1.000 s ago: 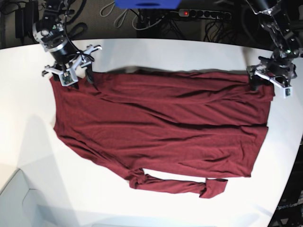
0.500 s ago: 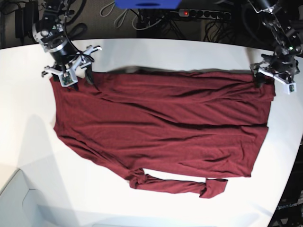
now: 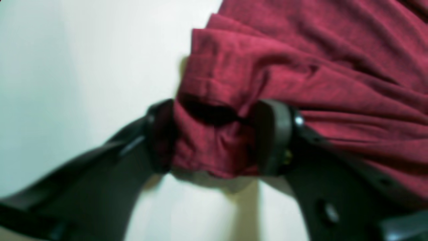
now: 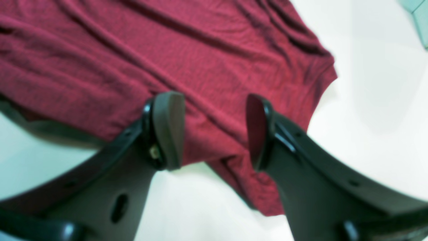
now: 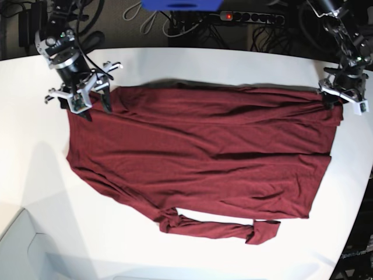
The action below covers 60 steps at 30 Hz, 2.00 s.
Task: Layout the t-shirt on the table in an organized manner, then fold the t-shirt properly
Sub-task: 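Pull the collar corner with the right gripper outward to tension the shoulders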
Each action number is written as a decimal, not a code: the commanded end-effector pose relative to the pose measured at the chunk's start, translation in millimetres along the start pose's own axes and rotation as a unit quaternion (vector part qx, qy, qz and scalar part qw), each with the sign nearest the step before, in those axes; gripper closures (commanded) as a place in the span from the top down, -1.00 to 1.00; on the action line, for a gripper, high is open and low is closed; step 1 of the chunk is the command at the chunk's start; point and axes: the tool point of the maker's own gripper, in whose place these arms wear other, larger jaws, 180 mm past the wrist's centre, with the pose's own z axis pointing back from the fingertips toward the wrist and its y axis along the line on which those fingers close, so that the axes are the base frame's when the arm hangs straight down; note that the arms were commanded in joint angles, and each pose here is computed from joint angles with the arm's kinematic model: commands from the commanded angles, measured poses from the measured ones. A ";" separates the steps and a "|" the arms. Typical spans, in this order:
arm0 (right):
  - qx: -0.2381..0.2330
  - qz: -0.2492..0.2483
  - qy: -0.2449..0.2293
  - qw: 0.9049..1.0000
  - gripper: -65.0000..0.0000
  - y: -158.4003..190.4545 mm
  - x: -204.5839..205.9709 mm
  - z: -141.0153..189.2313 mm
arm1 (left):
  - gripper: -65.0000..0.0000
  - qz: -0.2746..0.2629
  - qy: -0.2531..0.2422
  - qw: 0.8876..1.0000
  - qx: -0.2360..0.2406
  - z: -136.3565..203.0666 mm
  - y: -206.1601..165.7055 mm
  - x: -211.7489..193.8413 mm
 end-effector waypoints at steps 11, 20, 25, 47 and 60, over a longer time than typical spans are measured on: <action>0.020 -0.010 -0.024 0.999 -0.06 19.9 12.2 3.5 | -0.52 -0.004 0.038 0.999 -0.003 0.3 -1.7 -18.0; 0.105 -0.014 0.003 0.994 -0.05 82.3 4.3 -0.4 | -1.00 -0.005 0.032 0.999 -0.004 -2.4 -3.8 -10.8; 0.150 -0.006 0.042 0.988 -0.05 115.4 -5.6 0.2 | -0.99 -0.011 0.026 1.000 -0.003 -2.1 -3.5 -3.4; 0.198 -0.065 0.070 0.976 -0.05 158.3 -36.7 -21.2 | -0.99 -0.013 0.022 1.000 -0.001 -1.6 -1.0 -0.7; 0.202 -0.075 0.058 0.975 -0.05 162.8 -26.2 -39.9 | -0.99 -0.014 0.025 1.000 0.000 -0.6 0.5 -3.0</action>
